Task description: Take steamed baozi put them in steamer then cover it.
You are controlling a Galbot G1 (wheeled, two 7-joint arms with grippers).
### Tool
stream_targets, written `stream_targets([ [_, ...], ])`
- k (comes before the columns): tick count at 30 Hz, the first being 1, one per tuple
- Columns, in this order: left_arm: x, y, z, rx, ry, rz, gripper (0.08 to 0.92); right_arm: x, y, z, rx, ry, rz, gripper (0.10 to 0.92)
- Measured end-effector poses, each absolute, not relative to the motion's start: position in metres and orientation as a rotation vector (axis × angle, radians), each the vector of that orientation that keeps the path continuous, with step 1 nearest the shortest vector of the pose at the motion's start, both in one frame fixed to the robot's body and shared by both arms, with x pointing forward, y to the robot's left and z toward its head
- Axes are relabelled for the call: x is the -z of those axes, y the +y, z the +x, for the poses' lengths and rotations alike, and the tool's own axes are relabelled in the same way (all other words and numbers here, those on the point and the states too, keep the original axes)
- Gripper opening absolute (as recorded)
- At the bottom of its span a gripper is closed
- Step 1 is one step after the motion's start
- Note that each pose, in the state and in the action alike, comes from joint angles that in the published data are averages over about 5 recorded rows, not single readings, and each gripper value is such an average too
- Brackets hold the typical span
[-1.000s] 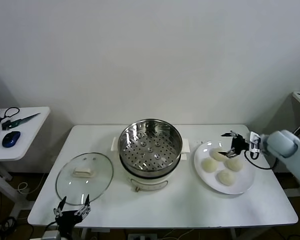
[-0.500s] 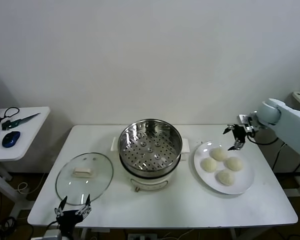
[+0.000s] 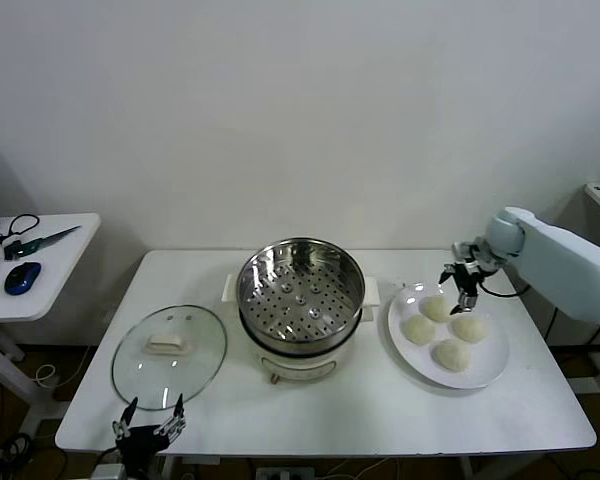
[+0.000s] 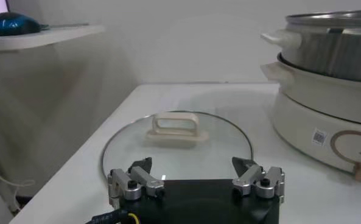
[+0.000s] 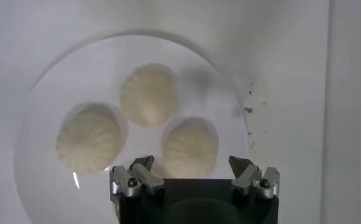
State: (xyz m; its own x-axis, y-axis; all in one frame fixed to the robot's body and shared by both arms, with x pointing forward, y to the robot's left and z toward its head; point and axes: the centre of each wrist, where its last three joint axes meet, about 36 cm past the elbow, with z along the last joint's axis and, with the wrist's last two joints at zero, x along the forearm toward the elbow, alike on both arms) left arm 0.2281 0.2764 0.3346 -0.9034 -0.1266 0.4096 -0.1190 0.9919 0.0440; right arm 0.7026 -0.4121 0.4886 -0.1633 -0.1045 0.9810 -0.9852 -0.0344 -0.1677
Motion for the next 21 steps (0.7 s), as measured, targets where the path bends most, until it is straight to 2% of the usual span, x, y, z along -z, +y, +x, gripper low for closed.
stream_targets([
  [18, -0.332, 0.277, 0.232, 0.023, -2.713, 0.177, 0.823, -0.457, -0.413, 0.711, -1.269, -1.417, 1.178, 0.819],
  [21, -0.332, 0.278, 0.232, 0.028, -2.713, 0.181, 0.823, -0.456, -0.412, 0.712, -1.266, -1.416, 1.175, 0.786],
])
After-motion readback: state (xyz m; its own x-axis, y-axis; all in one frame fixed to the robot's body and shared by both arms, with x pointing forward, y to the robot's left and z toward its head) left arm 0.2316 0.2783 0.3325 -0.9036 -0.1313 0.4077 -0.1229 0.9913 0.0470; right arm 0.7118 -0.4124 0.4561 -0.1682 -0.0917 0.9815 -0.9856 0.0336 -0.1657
